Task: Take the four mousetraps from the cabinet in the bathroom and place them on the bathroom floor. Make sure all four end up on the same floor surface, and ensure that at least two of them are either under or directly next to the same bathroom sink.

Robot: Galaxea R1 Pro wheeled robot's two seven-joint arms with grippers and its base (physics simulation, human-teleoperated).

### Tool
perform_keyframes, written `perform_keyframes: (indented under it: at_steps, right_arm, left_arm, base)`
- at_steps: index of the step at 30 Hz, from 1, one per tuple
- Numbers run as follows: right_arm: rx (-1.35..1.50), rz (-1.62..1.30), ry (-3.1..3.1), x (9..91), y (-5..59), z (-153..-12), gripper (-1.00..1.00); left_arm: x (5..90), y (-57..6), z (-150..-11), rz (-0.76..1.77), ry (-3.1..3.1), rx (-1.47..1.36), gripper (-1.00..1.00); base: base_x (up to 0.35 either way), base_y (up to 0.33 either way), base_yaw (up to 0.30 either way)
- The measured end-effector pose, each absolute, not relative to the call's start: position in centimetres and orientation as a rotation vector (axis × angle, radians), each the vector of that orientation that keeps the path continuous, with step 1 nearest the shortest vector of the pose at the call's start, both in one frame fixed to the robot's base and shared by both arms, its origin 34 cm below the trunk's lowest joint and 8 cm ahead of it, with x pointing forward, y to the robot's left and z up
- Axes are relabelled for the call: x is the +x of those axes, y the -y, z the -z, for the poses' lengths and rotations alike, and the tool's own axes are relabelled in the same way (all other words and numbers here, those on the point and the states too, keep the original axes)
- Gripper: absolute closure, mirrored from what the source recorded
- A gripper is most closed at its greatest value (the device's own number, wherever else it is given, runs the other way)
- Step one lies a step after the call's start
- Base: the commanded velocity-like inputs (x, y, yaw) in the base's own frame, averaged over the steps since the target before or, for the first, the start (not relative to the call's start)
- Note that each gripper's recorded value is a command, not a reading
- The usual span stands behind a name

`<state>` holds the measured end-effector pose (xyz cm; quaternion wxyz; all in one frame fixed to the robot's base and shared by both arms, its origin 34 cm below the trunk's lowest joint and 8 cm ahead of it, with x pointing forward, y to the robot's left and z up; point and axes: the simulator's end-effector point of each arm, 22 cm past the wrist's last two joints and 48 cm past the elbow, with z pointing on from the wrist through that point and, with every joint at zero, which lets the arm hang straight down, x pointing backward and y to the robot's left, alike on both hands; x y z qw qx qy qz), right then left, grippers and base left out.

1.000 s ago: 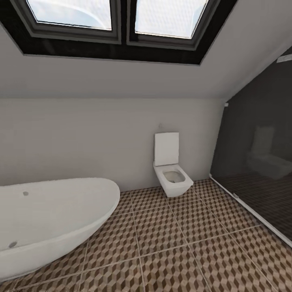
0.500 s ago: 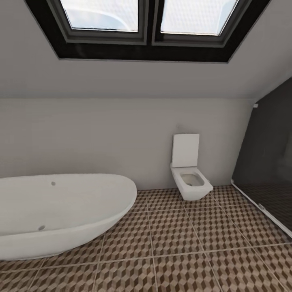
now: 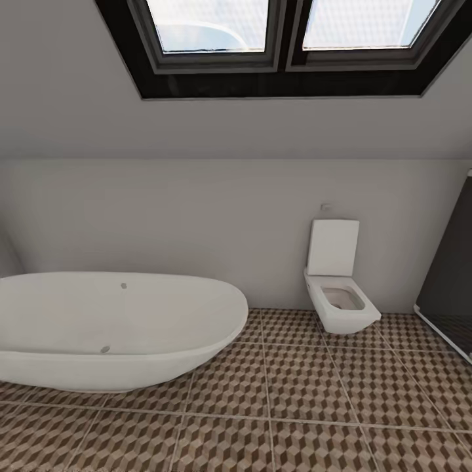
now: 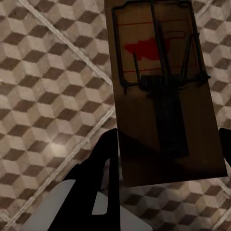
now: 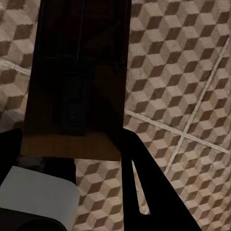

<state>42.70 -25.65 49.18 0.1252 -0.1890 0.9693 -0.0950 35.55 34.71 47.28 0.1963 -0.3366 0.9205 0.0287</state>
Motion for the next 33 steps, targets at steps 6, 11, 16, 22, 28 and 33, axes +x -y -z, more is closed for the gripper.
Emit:
perform_keyframes:
  at_steps: [6, 11, 16, 22, 28, 33]
  right_arm:
    - [-0.551, 0.277, -2.824, 42.7, 25.64, -49.18, 1.0]
    - [-0.551, 0.276, -2.824, 42.7, 25.61, -49.18, 1.0]
    - [-0.551, 0.276, -2.824, 42.7, 25.56, -49.18, 1.0]
    - [-0.551, 0.276, -2.824, 42.71, 25.56, -49.19, 1.0]
    - [-0.55, 0.277, -2.824, 42.71, 25.57, -49.19, 1.0]
    - [-0.549, 0.277, -2.824, 42.71, 25.56, -49.19, 1.0]
  left_arm:
    - [35.51, -34.63, -47.26, -0.079, -2.578, -0.946, 1.0]
    - [35.48, -34.59, -47.24, -0.079, -2.579, -0.947, 1.0]
    - [35.49, -34.53, -47.24, -0.078, -2.579, -0.947, 1.0]
    - [35.51, -34.57, -47.25, -0.078, -2.578, -0.947, 1.0]
    - [35.52, -34.52, -47.25, -0.077, -2.578, -0.947, 1.0]
    - [35.53, -34.51, -47.25, -0.077, -2.579, -0.944, 1.0]
  base:
    - [0.0, 0.0, 0.3]
    - [0.0, 0.0, 0.3]
    - [0.0, 0.0, 0.3]
    - [0.0, 0.0, 0.3]
    - [0.0, 0.0, 0.3]
    - [0.0, 0.0, 0.3]
